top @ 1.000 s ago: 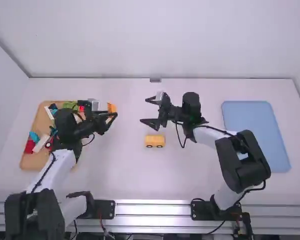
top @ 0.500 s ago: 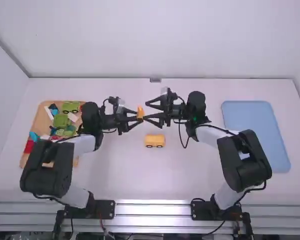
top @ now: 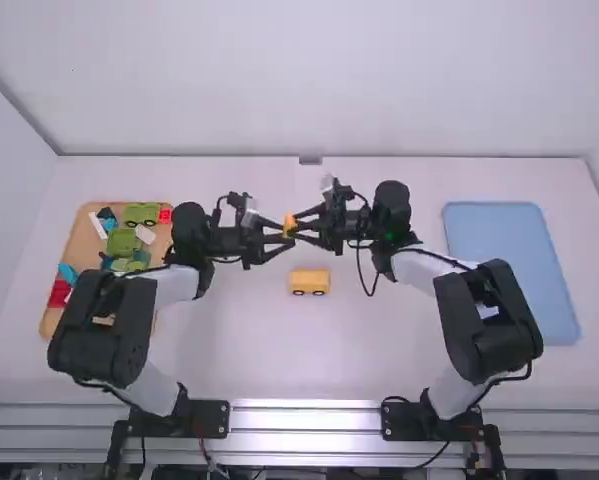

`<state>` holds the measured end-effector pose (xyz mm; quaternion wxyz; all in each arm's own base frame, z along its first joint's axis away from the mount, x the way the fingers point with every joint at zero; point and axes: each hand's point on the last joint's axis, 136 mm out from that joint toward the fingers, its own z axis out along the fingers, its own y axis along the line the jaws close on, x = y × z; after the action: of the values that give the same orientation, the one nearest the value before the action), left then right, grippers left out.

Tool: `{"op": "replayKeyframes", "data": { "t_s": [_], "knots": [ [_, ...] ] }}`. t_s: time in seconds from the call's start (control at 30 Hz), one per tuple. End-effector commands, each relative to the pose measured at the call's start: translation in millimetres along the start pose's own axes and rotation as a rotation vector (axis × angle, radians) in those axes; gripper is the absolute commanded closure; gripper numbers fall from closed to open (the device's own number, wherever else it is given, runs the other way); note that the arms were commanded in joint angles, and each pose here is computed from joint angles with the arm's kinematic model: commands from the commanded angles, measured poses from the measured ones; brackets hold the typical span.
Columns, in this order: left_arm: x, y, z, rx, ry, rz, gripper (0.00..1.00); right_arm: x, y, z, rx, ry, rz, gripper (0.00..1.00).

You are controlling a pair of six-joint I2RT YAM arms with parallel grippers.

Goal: Assemble lego blocks to make yellow taxi

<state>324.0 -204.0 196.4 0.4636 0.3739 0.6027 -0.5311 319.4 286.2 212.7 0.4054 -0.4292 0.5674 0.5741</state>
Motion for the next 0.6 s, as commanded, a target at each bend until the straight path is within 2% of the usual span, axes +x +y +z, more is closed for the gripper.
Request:
{"op": "replayKeyframes", "data": {
  "t_s": [0.0, 0.03, 0.07, 0.17, 0.2, 0.23, 0.27, 0.3, 0.4, 0.5, 0.53, 0.57],
  "knots": [
    [-5.7, -2.4, 1.0, 0.027, 0.001, 0.04, 0.93, -15.9, 1.5, -0.3, 0.005, -0.016, -0.031, 0.97],
    [-5.7, -2.6, 1.3, 0.028, 0.001, 0.04, 0.91, -16.1, 1.5, -0.3, 0.005, -0.016, -0.032, 0.97],
    [-5.2, -3.4, 2.2, 0.031, 0.002, 0.039, 0.83, -15.7, 2.7, 1.2, 0.001, -0.014, -0.032, 0.97],
    [-5.4, -3.3, 2.2, 0.031, 0.002, 0.039, 0.79, -15.6, 3.5, 3.3, 0.001, -0.015, -0.033, 0.97],
    [-5.3, -3.3, 2.2, 0.031, 0.002, 0.038, 0.71, -15.9, 3.0, 3.2, 0.003, -0.016, -0.034, 0.97],
    [-5.5, -2.5, 1.4, 0.027, 0.001, 0.038, 0.57, -16.1, 2.9, 3.2, 0.003, -0.016, -0.034, 0.97],
    [-5.7, -1.7, 0.8, 0.024, 0.0, 0.038, 0.21, -16.7, 2.0, 3.4, 0.009, -0.018, -0.035, 0.97],
    [-5.2, -2.9, 2.3, 0.028, 0.002, 0.037, 0.01, -18.7, -1.6, 3.4, 0.029, -0.025, -0.037, 0.97],
    [-4.5, 2.4, 0.2, 0.003, 0.0, 0.018, 0.01, -24.0, -8.9, 2.2, 0.072, -0.044, -0.051, 0.97],
    [4.9, 22.2, -0.5, -0.103, 0.006, -0.082, 0.01, -31.2, -21.5, -6.0, 0.139, -0.072, -0.069, 0.95],
    [12.4, 33.5, -1.9, -0.166, 0.015, -0.136, 0.01, -33.8, -31.1, -11.8, 0.188, -0.084, -0.061, 0.94],
    [32.5, 56.8, -9.3, -0.308, 0.055, -0.198, 0.01, -34.1, -47.8, -20.6, 0.27, -0.092, -0.04, 0.9]
  ]
}}
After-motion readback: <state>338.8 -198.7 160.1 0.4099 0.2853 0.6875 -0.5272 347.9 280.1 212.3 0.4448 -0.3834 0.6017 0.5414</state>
